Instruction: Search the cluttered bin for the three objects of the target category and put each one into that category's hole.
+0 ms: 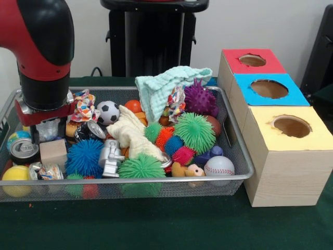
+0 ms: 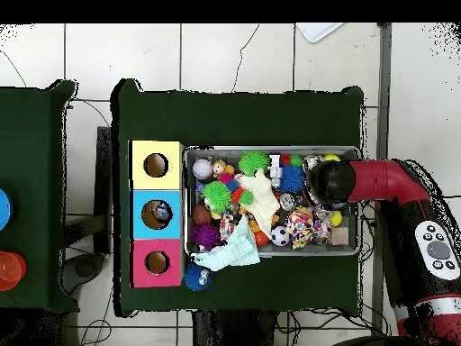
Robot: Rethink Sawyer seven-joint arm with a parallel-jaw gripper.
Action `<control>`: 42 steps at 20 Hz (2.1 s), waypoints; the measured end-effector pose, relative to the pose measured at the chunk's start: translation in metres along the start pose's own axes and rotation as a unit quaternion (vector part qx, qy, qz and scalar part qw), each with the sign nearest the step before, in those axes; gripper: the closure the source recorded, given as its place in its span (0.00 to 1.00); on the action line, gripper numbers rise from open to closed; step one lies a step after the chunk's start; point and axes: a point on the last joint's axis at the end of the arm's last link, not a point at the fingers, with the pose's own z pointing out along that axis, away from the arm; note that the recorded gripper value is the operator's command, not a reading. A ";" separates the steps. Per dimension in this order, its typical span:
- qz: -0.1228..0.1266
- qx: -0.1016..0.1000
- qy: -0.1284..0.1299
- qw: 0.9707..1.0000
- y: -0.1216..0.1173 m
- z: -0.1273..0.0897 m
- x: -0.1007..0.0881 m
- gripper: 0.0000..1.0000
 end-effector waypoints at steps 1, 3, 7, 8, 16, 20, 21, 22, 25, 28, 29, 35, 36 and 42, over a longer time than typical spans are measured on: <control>0.000 0.000 0.000 1.000 0.000 0.000 0.000 0.00; -0.002 0.002 0.002 1.000 0.001 -0.001 -0.001 0.00; -0.004 0.005 0.005 1.000 0.002 -0.003 -0.002 0.00; -0.004 0.006 0.005 1.000 0.002 -0.003 -0.002 0.00; -0.006 0.007 0.011 1.000 0.003 -0.004 -0.001 0.00; -0.011 0.008 0.027 1.000 0.008 -0.008 -0.001 0.00; -0.013 0.008 0.032 0.999 0.010 -0.010 -0.001 0.00; -0.015 0.008 0.039 0.999 0.011 -0.013 -0.001 0.00; -0.020 0.008 0.064 0.998 0.017 -0.021 0.001 0.00; -0.021 0.003 0.093 0.995 0.021 -0.025 0.008 0.00; -0.021 0.002 0.097 0.995 0.022 -0.026 0.009 0.00; -0.018 0.005 0.125 0.992 0.022 -0.032 0.020 0.00; -0.017 0.007 0.130 0.991 0.021 -0.032 0.024 0.00; -0.013 0.007 0.142 0.990 0.019 -0.029 0.036 1.00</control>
